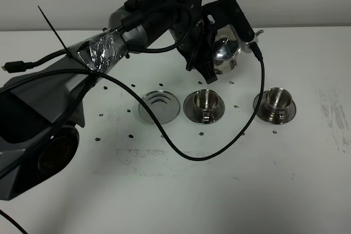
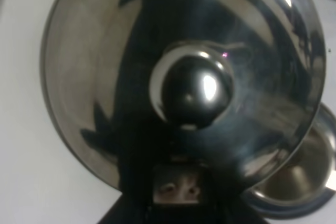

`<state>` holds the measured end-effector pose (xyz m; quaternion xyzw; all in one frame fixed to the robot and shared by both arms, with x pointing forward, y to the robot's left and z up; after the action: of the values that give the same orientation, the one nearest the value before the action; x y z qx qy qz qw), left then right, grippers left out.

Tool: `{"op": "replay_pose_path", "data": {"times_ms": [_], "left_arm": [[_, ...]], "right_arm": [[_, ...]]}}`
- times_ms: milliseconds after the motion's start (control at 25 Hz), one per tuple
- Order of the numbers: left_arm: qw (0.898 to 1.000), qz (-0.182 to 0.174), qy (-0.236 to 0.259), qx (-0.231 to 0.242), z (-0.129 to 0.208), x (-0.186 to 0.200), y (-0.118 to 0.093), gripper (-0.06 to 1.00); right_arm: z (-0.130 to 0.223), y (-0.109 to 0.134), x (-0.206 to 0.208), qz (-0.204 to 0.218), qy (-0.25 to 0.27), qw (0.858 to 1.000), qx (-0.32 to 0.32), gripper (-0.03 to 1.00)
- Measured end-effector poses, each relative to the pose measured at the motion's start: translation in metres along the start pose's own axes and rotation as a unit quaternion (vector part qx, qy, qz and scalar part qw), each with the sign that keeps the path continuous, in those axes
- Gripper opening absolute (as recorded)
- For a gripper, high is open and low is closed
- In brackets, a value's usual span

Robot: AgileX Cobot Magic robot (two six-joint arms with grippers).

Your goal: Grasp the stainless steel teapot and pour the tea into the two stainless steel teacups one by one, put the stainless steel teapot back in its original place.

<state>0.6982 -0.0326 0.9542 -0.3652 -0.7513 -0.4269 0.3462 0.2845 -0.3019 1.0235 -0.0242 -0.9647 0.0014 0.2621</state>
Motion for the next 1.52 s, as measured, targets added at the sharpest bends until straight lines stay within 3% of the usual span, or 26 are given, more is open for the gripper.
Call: {"op": "replay_pose_path", "data": {"times_ms": [240,480,800,960,1160,1320,1520], "left_arm": [[0.993,-0.028,-0.031,-0.107,-0.011,0.001,0.006,0.20],[0.976,-0.041,-0.037,-0.213,-0.014,0.001,0.008,0.20],[0.958,-0.055,-0.032,-0.279,-0.015,0.002,0.012,0.20],[0.940,-0.060,-0.031,-0.335,-0.016,0.002,0.013,0.20],[0.907,-0.077,-0.036,-0.412,-0.021,0.003,0.015,0.20],[0.896,-0.099,-0.041,-0.432,-0.024,-0.003,0.019,0.20],[0.887,-0.100,-0.034,-0.450,-0.022,-0.016,0.015,0.20]], "right_arm": [[0.000,0.000,0.000,0.000,0.000,1.000,0.000,0.31],[0.000,0.000,0.000,0.000,0.000,1.000,0.000,0.31],[0.000,0.000,0.000,0.000,0.000,1.000,0.000,0.31],[0.000,0.000,0.000,0.000,0.000,1.000,0.000,0.31],[0.000,0.000,0.000,0.000,0.000,1.000,0.000,0.31],[0.000,0.000,0.000,0.000,0.000,1.000,0.000,0.31],[0.000,0.000,0.000,0.000,0.000,1.000,0.000,0.31]]}}
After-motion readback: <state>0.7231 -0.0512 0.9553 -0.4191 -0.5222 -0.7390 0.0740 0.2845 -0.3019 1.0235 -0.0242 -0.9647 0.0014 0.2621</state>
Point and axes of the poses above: a point on each arm's last joint axis where the gripper is mounted, x pointing back along that axis away from the gripper, y along the wrist's bending axis when the last joint is at zero, z = x × y, the point moved 6 cm from there along -x, pointing out along that axis toward the gripper, and after that the axes turned 1 degree about x, right-handed, at the moved point
